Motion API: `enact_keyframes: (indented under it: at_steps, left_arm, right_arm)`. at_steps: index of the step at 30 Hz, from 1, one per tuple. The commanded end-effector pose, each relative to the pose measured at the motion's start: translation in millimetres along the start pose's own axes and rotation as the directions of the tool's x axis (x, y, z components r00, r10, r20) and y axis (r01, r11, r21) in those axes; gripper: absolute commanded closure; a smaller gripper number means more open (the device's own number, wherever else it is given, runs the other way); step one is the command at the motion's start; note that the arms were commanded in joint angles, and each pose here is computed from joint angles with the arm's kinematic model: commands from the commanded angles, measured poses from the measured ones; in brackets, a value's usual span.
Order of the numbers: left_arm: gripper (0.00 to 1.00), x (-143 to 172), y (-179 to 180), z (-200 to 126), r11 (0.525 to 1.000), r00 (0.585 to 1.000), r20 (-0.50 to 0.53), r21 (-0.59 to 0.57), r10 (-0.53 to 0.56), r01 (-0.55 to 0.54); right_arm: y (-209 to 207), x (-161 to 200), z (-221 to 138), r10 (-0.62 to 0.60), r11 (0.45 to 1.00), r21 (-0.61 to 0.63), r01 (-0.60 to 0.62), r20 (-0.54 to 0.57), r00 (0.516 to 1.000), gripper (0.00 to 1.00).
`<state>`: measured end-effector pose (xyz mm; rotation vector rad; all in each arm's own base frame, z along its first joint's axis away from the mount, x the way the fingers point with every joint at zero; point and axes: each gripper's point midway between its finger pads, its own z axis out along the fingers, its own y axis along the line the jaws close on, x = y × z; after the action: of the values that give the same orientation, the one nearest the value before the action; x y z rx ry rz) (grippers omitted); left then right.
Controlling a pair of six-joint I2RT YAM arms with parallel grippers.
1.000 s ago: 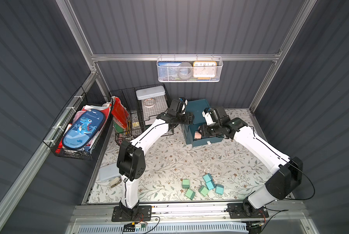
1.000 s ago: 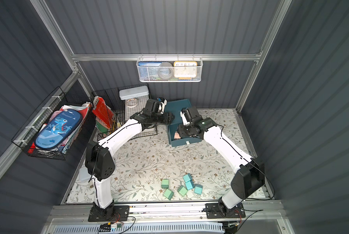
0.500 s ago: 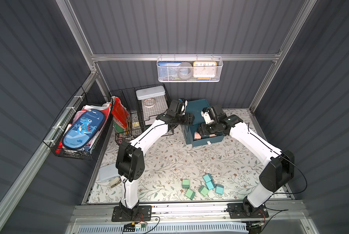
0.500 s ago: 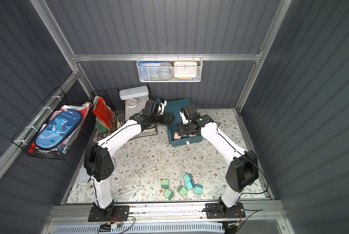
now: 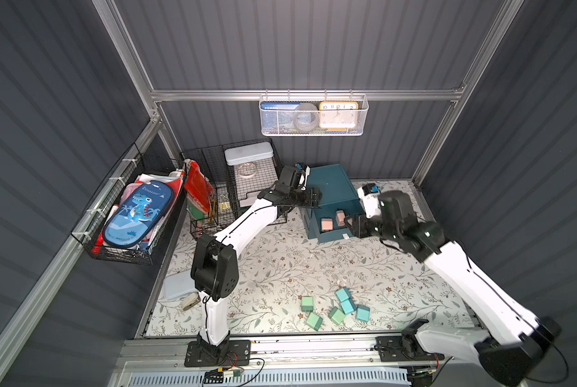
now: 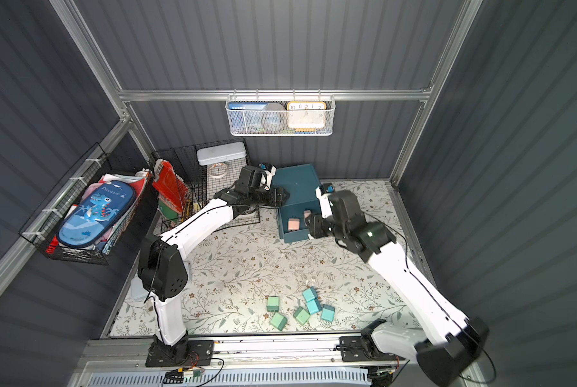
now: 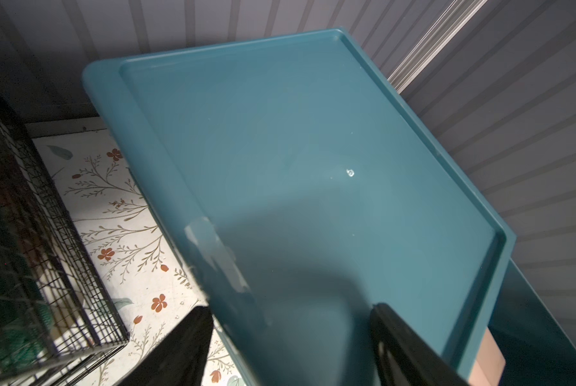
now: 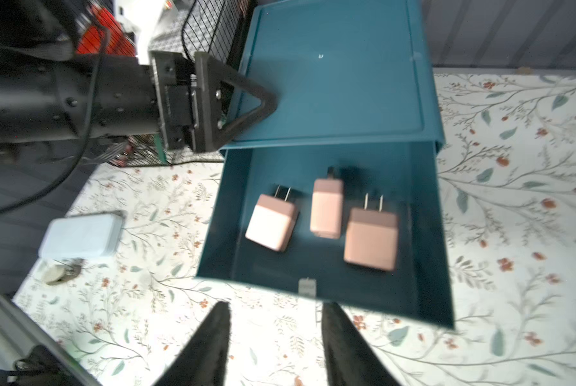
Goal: Place the plugs into the drawer by color
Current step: Place the plug in the drawer, then close the drawer in the storage box.
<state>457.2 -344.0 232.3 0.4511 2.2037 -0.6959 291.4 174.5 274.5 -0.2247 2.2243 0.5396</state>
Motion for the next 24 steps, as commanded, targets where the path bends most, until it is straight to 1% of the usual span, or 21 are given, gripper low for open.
enact_keyframes:
  at_steps: [1,4,6,9,15,23,24]
  left_arm:
    - [0.22,21.8,-2.8,3.3,1.0,0.997,-0.071,0.025,0.005,-0.003]
    - [0.23,23.4,-2.5,4.3,1.0,0.997,-0.076,0.025,0.005,-0.003]
    - [0.23,23.8,-2.1,4.4,1.0,0.997,-0.077,0.024,0.004,-0.003]
    - [0.24,24.4,-0.9,4.2,1.0,0.997,-0.076,0.017,0.0,0.001]
    - [0.24,28.0,-0.8,4.7,1.0,0.996,-0.087,0.02,-0.004,0.006]
    - [0.25,35.8,0.0,6.4,1.0,0.995,-0.103,0.024,-0.004,0.006]
    - [0.25,36.7,0.8,6.9,1.0,0.994,-0.105,0.023,-0.005,0.008]
  right_arm:
    - [3.9,24.3,10.7,0.103,0.993,-0.069,-0.1,0.038,0.994,0.66]
    - [2.3,47.1,20.0,0.147,0.984,-0.114,-0.137,0.085,0.985,0.72]
    - [-4.1,51.8,27.8,0.183,0.978,-0.127,-0.165,0.146,0.972,0.76]
    - [-14.4,53.4,39.2,0.188,0.98,-0.105,-0.169,0.203,0.961,0.81]
    - [-20.3,43.0,65.5,0.177,0.984,-0.076,-0.163,0.246,0.953,0.82]
    - [-27.5,8.3,85.1,0.186,0.982,-0.076,-0.17,0.336,0.923,0.84]
    - [-30.2,9.1,95.1,0.187,0.982,-0.068,-0.174,0.323,0.928,0.84]
